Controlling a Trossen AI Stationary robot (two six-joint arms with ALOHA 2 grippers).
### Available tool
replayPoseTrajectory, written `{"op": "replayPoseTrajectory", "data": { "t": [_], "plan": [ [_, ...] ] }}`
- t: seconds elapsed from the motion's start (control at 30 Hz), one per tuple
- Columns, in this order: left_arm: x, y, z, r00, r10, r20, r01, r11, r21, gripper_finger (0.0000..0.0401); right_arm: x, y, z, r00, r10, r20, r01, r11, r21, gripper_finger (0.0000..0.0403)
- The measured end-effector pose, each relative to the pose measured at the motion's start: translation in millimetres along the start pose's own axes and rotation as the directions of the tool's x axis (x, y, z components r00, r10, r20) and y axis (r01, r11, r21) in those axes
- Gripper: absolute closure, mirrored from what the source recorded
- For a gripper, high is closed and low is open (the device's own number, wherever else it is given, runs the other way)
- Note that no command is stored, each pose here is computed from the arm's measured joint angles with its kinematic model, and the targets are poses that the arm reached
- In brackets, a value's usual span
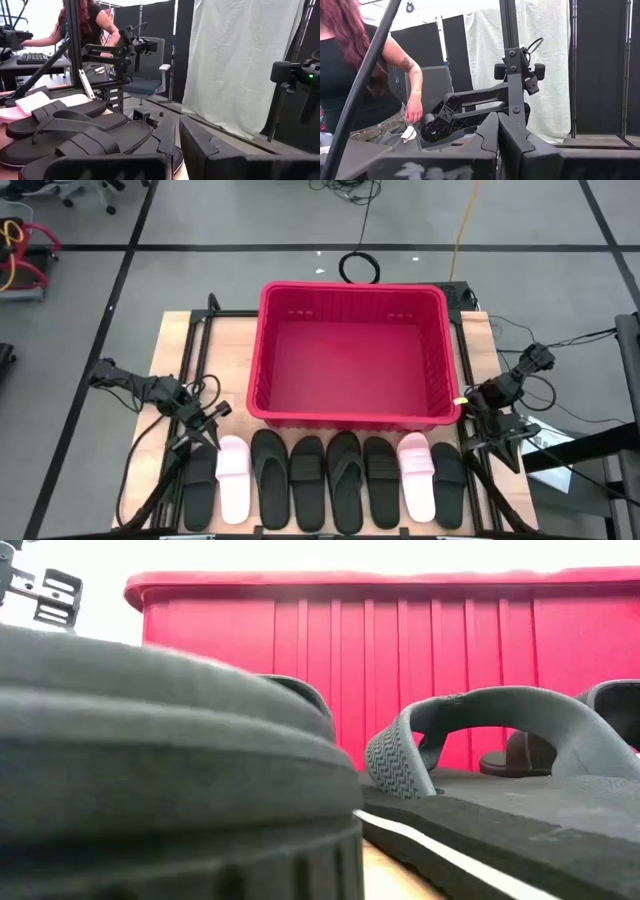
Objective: Pick and place slides into bin
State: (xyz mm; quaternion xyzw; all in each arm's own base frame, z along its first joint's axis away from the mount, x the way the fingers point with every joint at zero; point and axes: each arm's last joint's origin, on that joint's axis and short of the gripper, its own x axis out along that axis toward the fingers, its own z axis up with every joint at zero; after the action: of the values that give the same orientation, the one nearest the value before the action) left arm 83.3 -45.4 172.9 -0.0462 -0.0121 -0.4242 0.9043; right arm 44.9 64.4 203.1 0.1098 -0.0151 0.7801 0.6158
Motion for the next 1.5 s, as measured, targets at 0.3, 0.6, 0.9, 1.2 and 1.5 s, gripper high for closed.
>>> {"op": "replayPoseTrajectory", "data": {
  "t": [0.3,0.6,0.9,1.2,1.5],
  "plan": [
    [0.0,0.0,0.0,1.000,0.001,0.000,-0.001,1.000,0.000,0.0396,0.0,0.0,0.1,1.000,0.000,0.000,0.000,1.000,0.000,0.0403],
    [0.0,0.0,0.1,1.000,0.000,0.000,0.000,1.000,0.000,0.0382,0.0,0.0,0.0,1.000,0.000,0.000,0.000,1.000,0.000,0.0403],
    [0.0,0.0,0.0,1.000,0.000,0.000,0.000,1.000,0.000,0.0376,0.0,0.0,0.1,1.000,0.000,0.000,0.000,1.000,0.000,0.0403],
    [0.0,0.0,0.1,1.000,0.000,0.000,0.000,1.000,0.000,0.0398,0.0,0.0,0.0,1.000,0.000,0.000,0.000,1.000,0.000,0.0403],
    [0.0,0.0,0.0,1.000,0.000,0.000,0.000,1.000,0.000,0.0379,0.0,0.0,0.1,1.000,0.000,0.000,0.000,1.000,0.000,0.0403]
  ]
}}
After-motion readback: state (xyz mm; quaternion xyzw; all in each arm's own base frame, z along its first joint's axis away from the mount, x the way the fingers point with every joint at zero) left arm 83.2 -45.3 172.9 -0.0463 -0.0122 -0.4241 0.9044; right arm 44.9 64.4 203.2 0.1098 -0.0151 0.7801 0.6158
